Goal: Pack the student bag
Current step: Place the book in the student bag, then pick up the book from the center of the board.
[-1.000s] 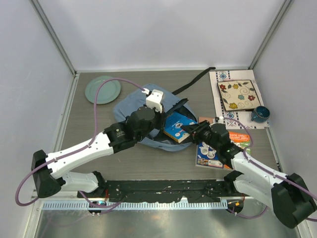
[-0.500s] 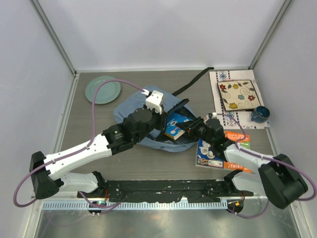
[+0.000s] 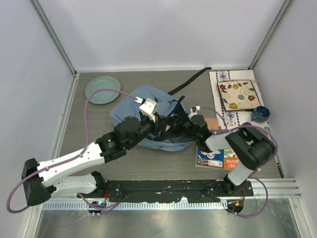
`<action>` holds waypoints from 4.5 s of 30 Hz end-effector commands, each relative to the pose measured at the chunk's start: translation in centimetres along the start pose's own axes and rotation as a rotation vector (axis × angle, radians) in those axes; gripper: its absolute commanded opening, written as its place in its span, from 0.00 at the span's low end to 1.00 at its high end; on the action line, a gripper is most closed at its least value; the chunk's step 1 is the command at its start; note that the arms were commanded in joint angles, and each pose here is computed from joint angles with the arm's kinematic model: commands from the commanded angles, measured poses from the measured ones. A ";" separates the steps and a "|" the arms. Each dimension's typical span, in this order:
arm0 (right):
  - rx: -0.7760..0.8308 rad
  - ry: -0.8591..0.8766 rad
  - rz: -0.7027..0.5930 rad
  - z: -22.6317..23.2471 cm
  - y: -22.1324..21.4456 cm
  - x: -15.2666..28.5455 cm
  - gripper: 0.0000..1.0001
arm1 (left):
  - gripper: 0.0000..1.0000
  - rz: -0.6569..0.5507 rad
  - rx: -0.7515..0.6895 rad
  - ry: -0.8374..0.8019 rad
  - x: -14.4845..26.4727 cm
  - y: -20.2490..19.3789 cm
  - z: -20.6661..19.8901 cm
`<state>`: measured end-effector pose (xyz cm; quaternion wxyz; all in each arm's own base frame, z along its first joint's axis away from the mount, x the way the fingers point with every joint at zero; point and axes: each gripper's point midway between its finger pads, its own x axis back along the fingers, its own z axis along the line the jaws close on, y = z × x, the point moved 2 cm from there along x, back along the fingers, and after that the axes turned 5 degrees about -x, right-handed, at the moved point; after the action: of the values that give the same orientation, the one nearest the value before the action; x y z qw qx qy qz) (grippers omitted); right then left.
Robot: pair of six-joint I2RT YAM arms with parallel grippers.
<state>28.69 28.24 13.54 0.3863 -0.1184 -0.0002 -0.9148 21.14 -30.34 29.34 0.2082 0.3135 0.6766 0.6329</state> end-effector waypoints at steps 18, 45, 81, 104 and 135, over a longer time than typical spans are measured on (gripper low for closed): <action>0.523 -0.244 -0.014 -1.1 0.7 -2.6 0.82 | 0.00 -0.152 0.056 0.068 4.5 1.8 2.4; 0.711 -0.486 -0.228 -1.3 5.6 7.1 0.85 | 0.00 0.004 0.030 0.546 11.5 -3.8 11.4; 0.444 -1.033 -0.459 -12.4 13.2 19.9 1.00 | 1.00 0.249 0.353 -0.136 -5.6 -6.0 -7.3; 0.363 -0.897 -0.416 -12.2 11.1 19.1 0.99 | 0.83 0.556 0.519 0.053 -10.6 -16.0 -9.3; 0.361 -0.729 -0.278 -11.0 8.6 17.7 0.67 | 0.46 0.610 0.669 -0.164 -12.5 -18.1 -14.0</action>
<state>20.32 5.99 4.61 0.1940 -0.4071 -0.3519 -0.8202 17.98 -45.22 5.35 -0.1488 0.5738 0.6705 0.4462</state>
